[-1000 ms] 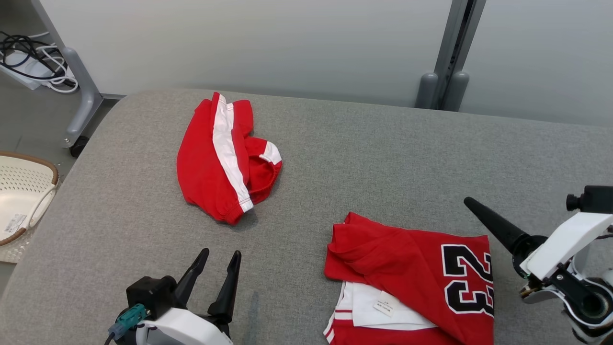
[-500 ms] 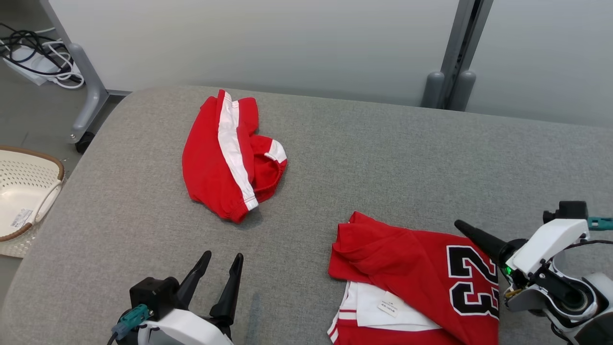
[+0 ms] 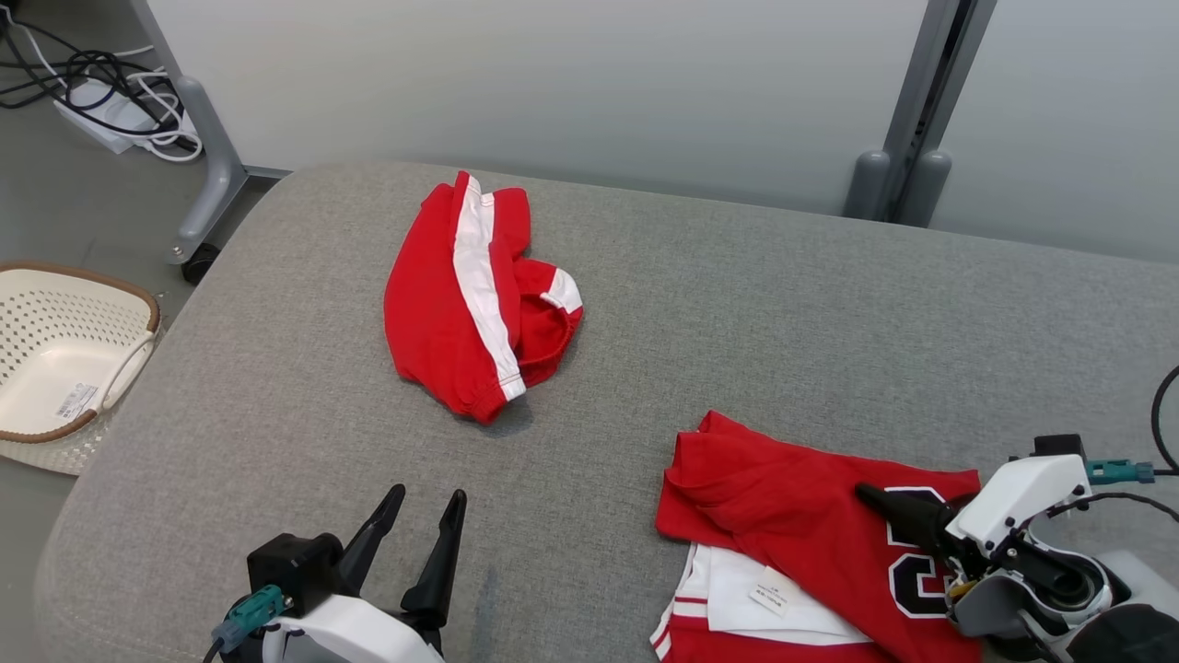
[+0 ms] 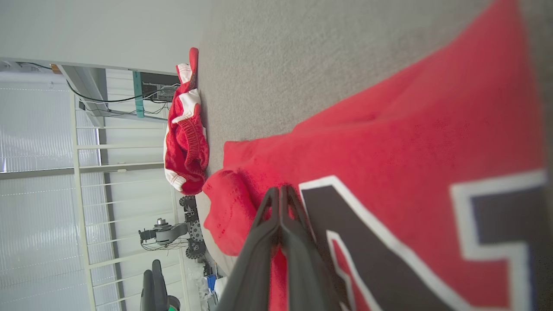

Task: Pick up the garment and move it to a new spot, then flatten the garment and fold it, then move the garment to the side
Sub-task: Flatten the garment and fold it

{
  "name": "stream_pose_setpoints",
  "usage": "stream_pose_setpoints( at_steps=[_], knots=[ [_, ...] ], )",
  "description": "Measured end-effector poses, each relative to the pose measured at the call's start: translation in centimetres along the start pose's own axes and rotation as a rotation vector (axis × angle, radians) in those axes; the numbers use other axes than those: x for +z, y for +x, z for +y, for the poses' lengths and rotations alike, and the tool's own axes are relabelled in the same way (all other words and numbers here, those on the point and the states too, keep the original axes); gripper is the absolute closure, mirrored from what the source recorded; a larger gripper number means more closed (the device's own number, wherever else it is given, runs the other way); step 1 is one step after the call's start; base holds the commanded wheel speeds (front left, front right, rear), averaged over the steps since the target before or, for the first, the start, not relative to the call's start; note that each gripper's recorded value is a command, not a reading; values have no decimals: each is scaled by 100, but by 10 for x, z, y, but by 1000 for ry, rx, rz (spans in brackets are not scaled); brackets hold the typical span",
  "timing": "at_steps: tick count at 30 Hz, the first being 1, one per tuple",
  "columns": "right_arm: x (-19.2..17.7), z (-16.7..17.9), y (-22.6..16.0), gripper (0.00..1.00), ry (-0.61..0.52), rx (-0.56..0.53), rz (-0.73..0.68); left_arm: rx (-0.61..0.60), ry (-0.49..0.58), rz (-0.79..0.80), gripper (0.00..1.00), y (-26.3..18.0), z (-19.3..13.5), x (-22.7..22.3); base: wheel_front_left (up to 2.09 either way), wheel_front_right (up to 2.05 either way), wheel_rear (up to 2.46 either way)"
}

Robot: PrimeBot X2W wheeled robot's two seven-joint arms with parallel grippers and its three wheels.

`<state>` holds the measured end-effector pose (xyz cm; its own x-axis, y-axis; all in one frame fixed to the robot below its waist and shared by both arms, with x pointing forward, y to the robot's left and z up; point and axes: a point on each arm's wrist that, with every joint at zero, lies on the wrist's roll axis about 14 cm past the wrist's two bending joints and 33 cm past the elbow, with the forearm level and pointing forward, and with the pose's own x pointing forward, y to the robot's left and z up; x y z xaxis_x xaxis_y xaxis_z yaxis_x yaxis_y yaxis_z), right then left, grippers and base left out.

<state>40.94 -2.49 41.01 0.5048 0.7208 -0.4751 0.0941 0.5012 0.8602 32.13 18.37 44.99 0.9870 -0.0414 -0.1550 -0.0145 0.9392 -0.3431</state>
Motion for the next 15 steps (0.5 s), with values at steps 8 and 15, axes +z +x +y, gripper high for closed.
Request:
stream_pose_setpoints(
  at_steps=[8, 15],
  knots=[
    [-20, -6, 12, 100, 42, -19, 85, 22, -1, 1, 0, -2, 6, 0, 0, 0, 0],
    [-38, 14, 17, 100, 10, 44, 147, 23, -4, -1, 0, -1, 5, 0, 0, 0, 0]
  ],
)
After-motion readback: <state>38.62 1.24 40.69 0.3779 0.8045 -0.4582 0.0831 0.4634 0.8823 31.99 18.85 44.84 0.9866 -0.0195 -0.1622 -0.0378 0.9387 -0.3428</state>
